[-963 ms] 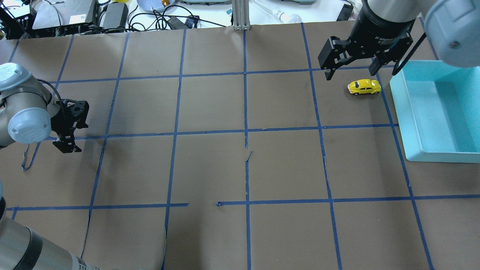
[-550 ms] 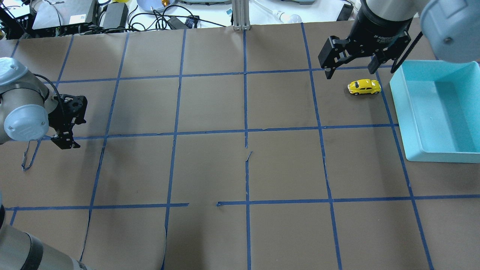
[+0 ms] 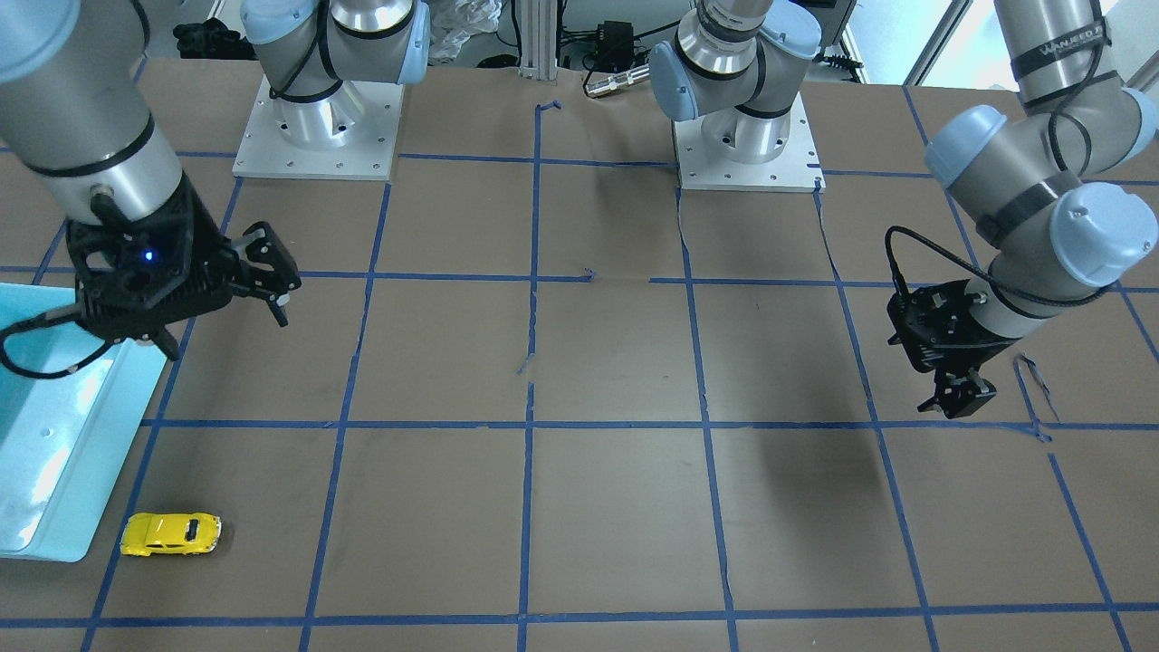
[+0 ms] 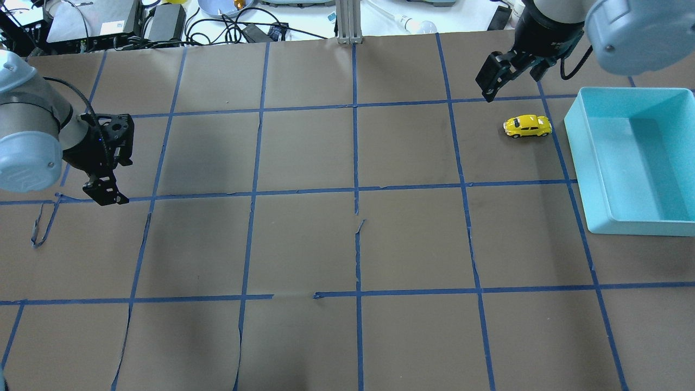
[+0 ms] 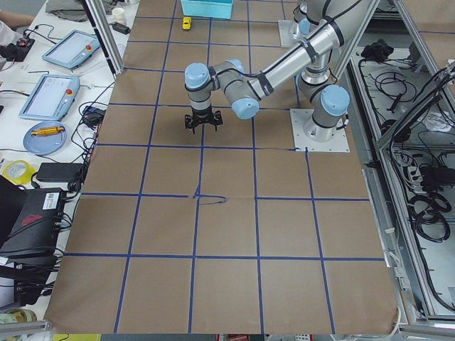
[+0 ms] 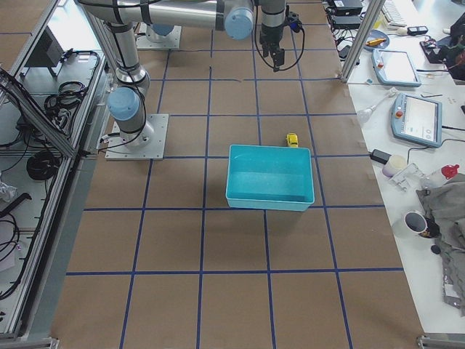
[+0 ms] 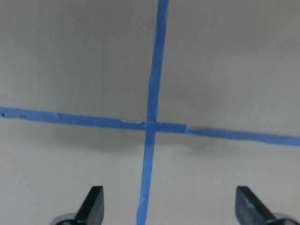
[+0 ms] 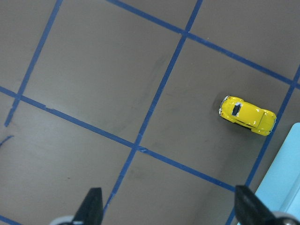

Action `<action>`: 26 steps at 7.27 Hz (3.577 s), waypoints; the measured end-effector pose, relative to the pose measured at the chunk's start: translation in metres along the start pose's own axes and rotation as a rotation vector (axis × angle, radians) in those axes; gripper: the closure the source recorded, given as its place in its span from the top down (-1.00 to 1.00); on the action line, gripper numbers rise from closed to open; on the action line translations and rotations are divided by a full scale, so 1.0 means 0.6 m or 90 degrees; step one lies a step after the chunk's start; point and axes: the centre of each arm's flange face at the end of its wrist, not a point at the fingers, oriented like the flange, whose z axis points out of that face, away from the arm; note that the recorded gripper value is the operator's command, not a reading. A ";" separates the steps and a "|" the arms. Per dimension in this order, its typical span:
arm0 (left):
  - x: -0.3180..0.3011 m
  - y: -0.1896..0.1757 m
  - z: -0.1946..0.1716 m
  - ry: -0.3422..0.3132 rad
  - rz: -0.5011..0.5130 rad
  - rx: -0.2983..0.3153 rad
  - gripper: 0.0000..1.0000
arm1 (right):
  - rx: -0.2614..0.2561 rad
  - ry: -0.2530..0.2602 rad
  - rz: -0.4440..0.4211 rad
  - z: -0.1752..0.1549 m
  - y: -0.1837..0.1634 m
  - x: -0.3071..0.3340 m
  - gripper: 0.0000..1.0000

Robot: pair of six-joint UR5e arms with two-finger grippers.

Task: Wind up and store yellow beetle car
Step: 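Move the right gripper over the car while raising the left gripper away, then lower the right gripper and close it on the yellow car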

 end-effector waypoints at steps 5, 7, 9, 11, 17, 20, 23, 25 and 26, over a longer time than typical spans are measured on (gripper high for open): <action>0.122 -0.212 -0.188 0.022 -0.240 0.040 1.00 | -0.005 0.008 -0.104 0.220 0.043 0.181 1.00; 0.160 -0.272 -0.213 0.012 -0.373 0.041 1.00 | -0.021 -0.003 -0.252 0.298 0.071 0.205 1.00; 0.201 -0.329 -0.236 -0.007 -0.488 0.035 1.00 | -0.016 0.012 -0.423 0.344 0.066 0.223 1.00; 0.211 -0.353 -0.269 -0.029 -0.584 0.028 1.00 | 0.004 0.047 -0.524 0.360 0.044 0.243 1.00; 0.159 -0.370 -0.338 -0.070 -0.719 0.003 0.99 | 0.041 0.020 -0.571 0.422 -0.002 0.274 0.74; 0.158 -0.368 -0.340 -0.074 -0.732 0.004 0.99 | 0.036 0.006 -0.571 0.441 0.002 0.271 -0.71; 0.157 -0.368 -0.338 -0.066 -0.730 0.009 0.99 | 0.036 0.005 -0.570 0.440 0.002 0.270 -0.89; 0.156 -0.366 -0.338 -0.065 -0.729 0.010 0.99 | 0.036 0.007 -0.567 0.420 -0.002 0.270 -0.89; 0.155 -0.364 -0.339 -0.065 -0.730 0.010 0.99 | 0.036 0.006 -0.565 0.392 -0.005 0.268 -0.89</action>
